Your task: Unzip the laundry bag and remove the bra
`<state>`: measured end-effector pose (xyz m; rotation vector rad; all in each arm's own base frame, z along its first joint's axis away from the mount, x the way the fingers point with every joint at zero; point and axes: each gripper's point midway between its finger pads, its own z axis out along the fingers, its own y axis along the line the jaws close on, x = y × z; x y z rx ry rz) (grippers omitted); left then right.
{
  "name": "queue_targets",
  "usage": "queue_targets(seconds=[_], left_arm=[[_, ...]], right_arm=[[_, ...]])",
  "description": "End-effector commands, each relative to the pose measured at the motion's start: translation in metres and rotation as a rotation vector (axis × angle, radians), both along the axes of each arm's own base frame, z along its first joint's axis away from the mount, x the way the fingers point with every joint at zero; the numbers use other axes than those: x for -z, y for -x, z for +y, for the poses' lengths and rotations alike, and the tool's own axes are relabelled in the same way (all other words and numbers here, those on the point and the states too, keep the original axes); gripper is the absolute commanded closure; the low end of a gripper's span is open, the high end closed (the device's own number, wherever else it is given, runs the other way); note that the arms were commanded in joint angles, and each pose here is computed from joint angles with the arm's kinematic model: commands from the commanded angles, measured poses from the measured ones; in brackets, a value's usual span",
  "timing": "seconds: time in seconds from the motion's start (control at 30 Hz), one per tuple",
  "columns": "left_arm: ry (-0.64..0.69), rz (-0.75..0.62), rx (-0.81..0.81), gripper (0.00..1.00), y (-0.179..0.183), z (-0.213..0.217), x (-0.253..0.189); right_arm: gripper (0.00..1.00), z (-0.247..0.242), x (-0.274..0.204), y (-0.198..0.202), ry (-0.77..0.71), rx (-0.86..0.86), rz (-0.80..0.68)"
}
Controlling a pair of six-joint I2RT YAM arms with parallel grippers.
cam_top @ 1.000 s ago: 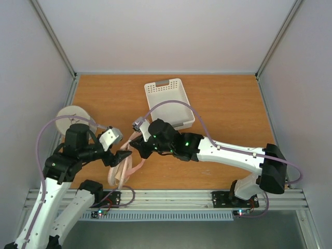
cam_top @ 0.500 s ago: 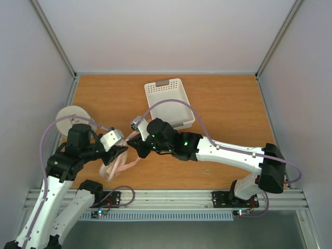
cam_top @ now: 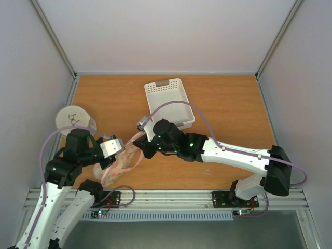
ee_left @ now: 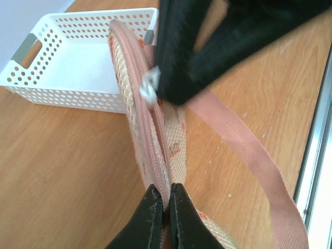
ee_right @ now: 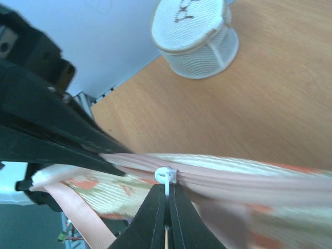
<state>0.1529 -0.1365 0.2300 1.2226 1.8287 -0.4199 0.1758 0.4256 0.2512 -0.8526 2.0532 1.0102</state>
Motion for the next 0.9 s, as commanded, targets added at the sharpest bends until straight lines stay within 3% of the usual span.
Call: queue_targets(seconds=[0.0, 0.33, 0.67, 0.7, 0.8, 0.87], left_arm=[[-0.093, -0.081, 0.094, 0.99, 0.012, 0.004, 0.011], [-0.103, -0.039, 0.196, 0.99, 0.029, -0.001, 0.017], [-0.114, -0.011, 0.181, 0.99, 0.026, 0.000, 0.028], [-0.110, 0.007, 0.171, 0.92, 0.025, 0.000, 0.029], [-0.068, 0.116, 0.151, 0.60, 0.029, -0.004, 0.034], [-0.042, 0.153, 0.166, 0.49, 0.035, -0.007, 0.033]], right_arm=[[0.99, -0.031, -0.018, -0.022, -0.060, 0.097, -0.037], [0.99, -0.082, 0.024, -0.046, 0.032, 0.180, 0.001], [0.99, -0.066, 0.032, -0.035, 0.036, 0.050, 0.010], [0.99, -0.063, 0.031, -0.033, 0.024, 0.034, 0.017], [0.99, -0.058, 0.032, -0.031, 0.012, 0.037, 0.046], [0.99, -0.054, 0.031, -0.032, 0.010, 0.059, 0.069]])
